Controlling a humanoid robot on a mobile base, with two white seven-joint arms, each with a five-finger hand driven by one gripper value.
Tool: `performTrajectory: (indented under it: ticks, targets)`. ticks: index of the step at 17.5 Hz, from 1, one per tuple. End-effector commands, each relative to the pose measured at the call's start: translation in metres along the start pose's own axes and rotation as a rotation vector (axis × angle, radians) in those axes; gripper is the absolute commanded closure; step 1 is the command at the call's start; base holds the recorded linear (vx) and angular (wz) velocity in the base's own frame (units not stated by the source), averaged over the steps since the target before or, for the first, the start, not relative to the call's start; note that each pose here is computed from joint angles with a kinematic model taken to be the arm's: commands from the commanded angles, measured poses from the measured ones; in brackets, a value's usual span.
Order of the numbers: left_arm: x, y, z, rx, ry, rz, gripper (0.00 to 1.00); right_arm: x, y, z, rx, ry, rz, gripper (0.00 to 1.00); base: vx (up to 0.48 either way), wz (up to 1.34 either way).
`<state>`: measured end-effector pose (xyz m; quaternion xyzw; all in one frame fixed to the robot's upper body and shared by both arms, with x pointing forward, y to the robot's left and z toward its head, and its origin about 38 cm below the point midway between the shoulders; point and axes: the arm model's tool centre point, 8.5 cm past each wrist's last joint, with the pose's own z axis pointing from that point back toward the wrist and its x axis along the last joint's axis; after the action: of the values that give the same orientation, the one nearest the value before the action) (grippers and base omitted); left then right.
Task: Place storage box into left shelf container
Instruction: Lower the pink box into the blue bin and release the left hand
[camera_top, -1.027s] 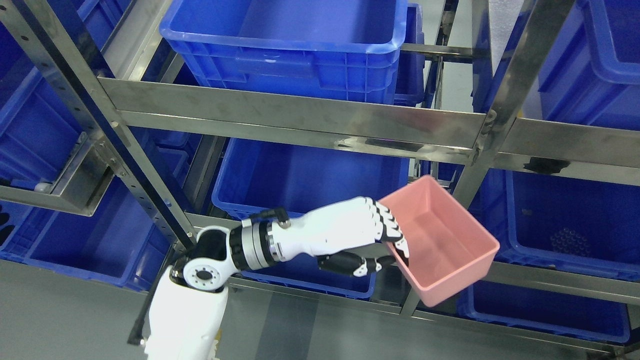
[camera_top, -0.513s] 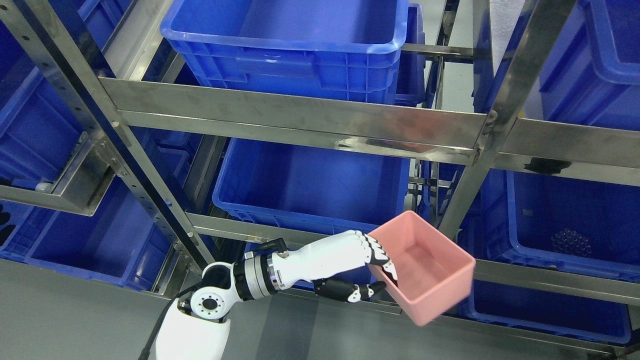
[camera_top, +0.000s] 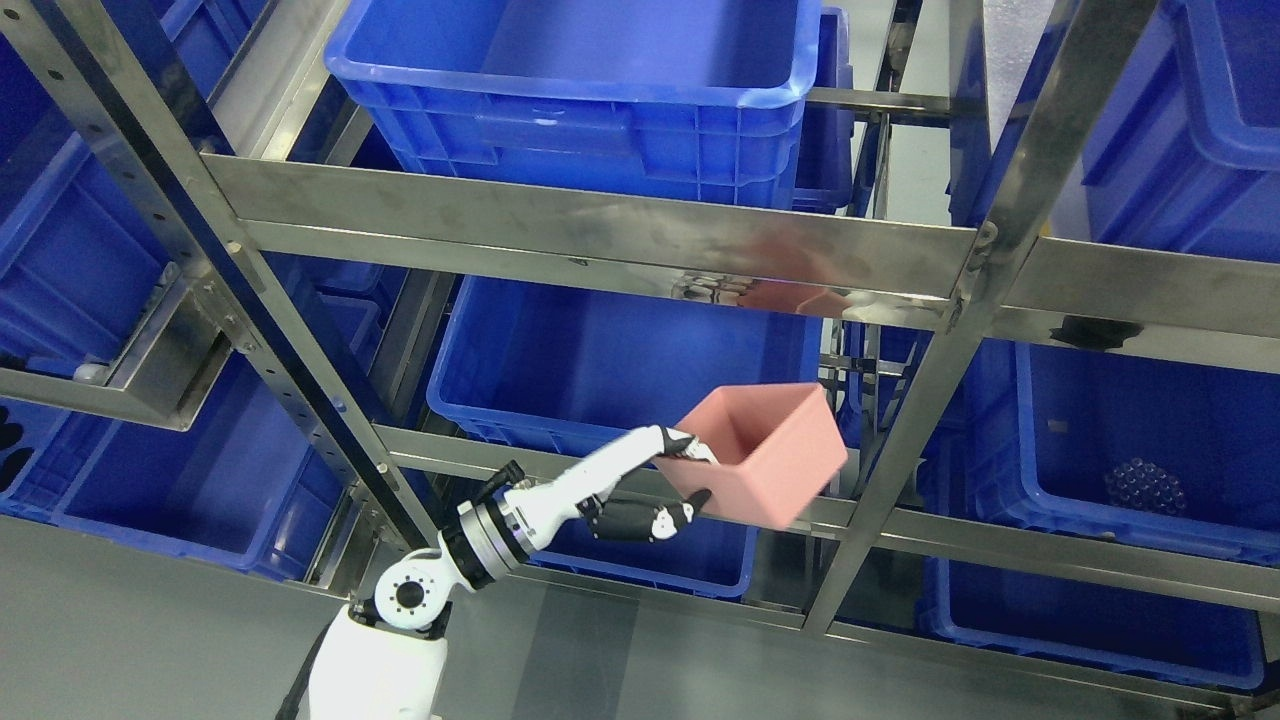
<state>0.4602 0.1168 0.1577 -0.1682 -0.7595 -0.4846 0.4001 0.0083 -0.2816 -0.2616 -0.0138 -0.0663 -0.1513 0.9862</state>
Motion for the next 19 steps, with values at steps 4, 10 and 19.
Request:
performTrajectory:
  ticks: [4,10,19]
  targets:
    - [-0.083,0.039,0.023,0.225,0.249,0.397,0.96,0.003,0.018,0.005,0.326,-0.003,0.012,0.00,0.000,0.00]
    - [-0.101,0.067,0.031,0.535,0.330,0.572,0.92,0.003,0.018,0.005,0.326,-0.003,0.012,0.00,0.000,0.00]
    - [-0.103,0.055,0.017,0.508,0.396,0.509,0.34,0.003,0.018,0.005,0.326,-0.003,0.012,0.00,0.000,0.00]
